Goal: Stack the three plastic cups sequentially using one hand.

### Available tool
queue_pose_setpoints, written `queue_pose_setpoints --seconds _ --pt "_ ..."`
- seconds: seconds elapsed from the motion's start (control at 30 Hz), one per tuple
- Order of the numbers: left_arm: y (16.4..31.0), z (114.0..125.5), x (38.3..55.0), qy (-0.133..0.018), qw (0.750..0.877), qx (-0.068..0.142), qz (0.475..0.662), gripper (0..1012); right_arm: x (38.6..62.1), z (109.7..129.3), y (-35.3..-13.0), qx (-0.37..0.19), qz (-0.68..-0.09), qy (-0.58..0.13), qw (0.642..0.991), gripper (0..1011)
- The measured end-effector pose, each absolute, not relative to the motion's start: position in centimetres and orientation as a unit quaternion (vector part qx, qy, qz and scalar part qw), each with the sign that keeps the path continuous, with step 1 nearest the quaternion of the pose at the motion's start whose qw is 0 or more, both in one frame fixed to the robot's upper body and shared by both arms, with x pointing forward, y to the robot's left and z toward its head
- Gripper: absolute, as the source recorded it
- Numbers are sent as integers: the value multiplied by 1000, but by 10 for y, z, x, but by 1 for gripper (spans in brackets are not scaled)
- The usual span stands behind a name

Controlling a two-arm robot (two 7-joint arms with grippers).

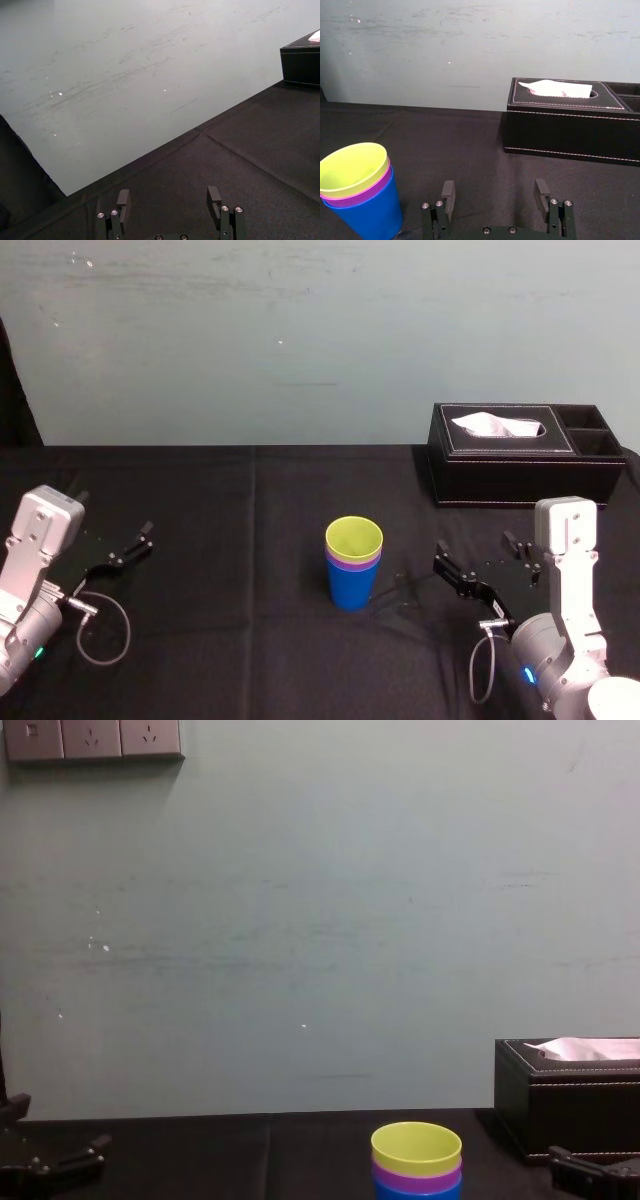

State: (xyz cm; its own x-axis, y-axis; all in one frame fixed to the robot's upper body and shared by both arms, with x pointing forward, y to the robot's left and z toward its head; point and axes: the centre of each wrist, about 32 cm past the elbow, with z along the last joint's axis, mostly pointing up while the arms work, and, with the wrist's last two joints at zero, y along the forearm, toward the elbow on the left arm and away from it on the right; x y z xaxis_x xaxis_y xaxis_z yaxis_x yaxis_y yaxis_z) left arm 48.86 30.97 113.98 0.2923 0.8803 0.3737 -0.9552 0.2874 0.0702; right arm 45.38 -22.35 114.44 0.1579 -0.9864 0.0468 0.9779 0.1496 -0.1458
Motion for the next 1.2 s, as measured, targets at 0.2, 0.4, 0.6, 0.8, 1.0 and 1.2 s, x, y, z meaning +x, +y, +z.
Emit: queue_pose_setpoints --seconds 0.2,0.4,0.6,0.8,1.0,1.2 --pt "310 1140 489 -132 791 142 580 1001 454 1145 -224 -71 -648 29 758 1004" --pt "310 1140 489 -132 791 141 580 1000 454 1145 -224 -71 -648 30 758 1004" --pt "310 1140 489 -132 791 141 580 1000 454 1145 -224 -70 -648 30 758 1004" --pt "310 1140 489 -132 791 141 580 1000 454 1145 -224 -70 -648 30 758 1004" --pt "310 1140 489 -132 791 142 580 1000 454 1145 -224 -70 -648 30 758 1004" --pt "310 1140 489 -132 791 141 580 1000 454 1145 -224 -70 -648 30 758 1004"
